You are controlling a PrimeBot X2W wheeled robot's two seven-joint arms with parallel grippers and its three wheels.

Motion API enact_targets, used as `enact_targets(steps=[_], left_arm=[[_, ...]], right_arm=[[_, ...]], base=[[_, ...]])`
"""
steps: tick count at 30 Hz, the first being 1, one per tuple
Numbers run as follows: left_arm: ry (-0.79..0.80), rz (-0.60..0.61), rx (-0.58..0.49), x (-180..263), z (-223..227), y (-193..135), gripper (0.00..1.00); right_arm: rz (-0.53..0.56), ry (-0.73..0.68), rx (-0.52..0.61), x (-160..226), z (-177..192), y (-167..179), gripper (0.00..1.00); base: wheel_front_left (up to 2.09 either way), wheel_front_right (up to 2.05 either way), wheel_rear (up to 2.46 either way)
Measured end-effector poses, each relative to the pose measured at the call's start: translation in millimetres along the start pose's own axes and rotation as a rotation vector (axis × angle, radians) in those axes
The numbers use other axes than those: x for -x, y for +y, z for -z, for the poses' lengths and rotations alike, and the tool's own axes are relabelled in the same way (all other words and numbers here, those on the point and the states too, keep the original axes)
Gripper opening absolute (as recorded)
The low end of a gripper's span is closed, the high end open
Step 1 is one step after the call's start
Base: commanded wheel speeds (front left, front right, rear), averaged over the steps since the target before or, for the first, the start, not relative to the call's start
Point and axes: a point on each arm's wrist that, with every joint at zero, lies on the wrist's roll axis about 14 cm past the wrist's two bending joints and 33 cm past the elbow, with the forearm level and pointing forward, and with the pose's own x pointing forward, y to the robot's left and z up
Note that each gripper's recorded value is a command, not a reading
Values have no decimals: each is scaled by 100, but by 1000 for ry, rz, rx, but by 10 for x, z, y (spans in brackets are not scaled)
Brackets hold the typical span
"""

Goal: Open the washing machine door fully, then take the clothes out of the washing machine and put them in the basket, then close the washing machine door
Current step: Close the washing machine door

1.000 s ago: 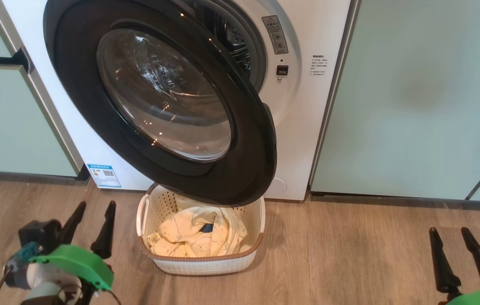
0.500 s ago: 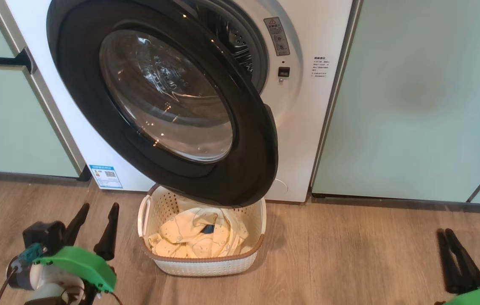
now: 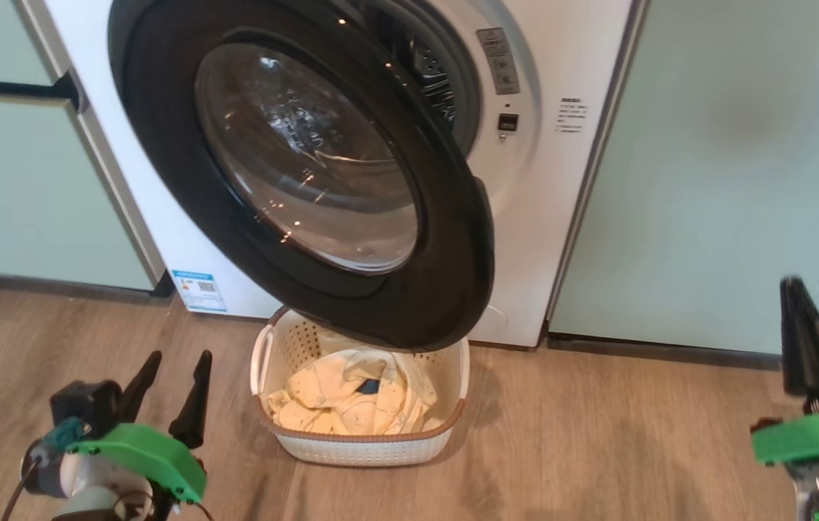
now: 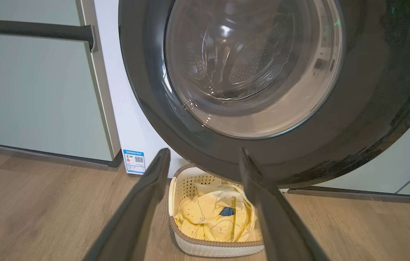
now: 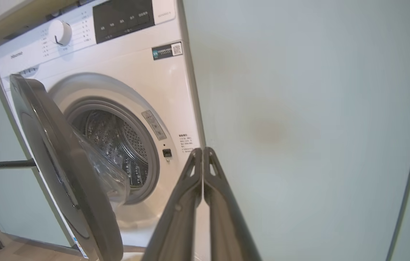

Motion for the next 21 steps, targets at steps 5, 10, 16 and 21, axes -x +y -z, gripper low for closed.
enact_targets(steps=[5, 10, 16, 21], left_arm=[[14, -13, -1, 74, 55, 26, 100], [13, -40, 5, 145, 67, 78, 100], [-6, -70, 3, 213, 9, 154, 100], [-19, -114, 14, 298, -22, 265, 100]], right_arm=[[-109, -63, -11, -237, -174, 352, 0], [-214, -123, -36, -425, -350, 718, 0], [-411, -150, -94, -550, -413, 1451, 0], [-587, -112, -109, -532, -297, 2047, 0]], base=[[0, 0, 0], [0, 0, 0], [0, 0, 0], [0, 0, 0]])
